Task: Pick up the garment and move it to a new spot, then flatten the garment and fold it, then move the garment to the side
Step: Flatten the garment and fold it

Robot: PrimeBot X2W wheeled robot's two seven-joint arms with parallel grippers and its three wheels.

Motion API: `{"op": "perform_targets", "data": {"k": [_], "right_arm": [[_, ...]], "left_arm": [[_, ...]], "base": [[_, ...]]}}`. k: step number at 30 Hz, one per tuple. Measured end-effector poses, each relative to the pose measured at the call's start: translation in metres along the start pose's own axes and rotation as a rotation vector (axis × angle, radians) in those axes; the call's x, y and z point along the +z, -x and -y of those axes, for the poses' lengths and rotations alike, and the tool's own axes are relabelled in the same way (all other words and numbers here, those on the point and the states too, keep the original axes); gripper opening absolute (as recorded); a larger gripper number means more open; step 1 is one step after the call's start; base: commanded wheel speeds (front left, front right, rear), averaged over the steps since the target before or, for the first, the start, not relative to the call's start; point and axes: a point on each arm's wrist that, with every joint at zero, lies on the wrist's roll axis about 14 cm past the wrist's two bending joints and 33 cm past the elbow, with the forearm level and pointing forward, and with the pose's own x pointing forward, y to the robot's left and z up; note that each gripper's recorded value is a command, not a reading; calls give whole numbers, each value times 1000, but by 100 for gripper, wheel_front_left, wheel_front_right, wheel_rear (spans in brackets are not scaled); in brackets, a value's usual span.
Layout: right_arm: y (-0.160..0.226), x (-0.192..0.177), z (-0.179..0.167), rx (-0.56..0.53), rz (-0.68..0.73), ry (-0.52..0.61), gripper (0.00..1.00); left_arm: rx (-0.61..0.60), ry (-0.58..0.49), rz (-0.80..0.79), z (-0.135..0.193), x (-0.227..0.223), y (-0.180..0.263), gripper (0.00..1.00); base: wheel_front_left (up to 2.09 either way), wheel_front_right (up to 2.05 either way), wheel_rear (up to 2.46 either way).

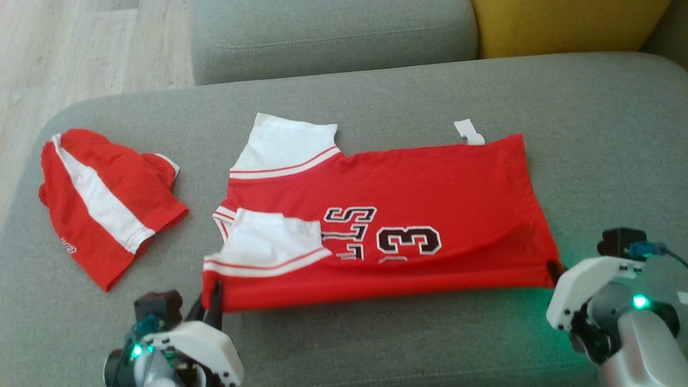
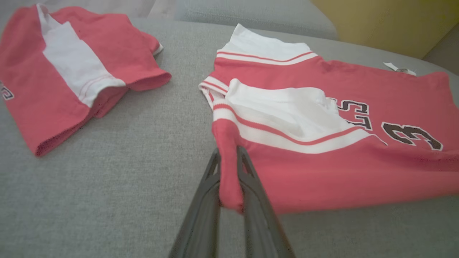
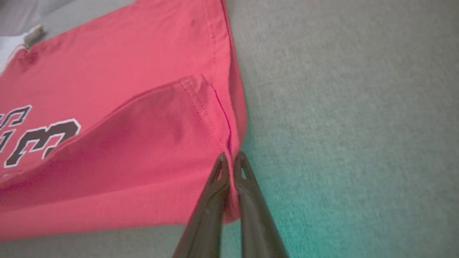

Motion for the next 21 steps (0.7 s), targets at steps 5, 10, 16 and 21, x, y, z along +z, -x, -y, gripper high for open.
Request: {"op": "perform_targets", "data": {"k": [5,10,16,21], "right_arm": [[7,-16,3,-6,-50,-1,0],[12,8,12,-38,62,1,100],[10,49,2,-40,240,68,100],[-1,89,-5,-42,348,116,100]], "left_arm": [[-18,-5,-45,5,-10,4,0],[-27,-11,-70,7,-17,2,100],[-2,-4,77,-4,22,-18,100],[-123,-50,179,16,76,-59,100]], "base": [[0,0,0],[0,0,0],[0,0,0],[0,0,0]]}}
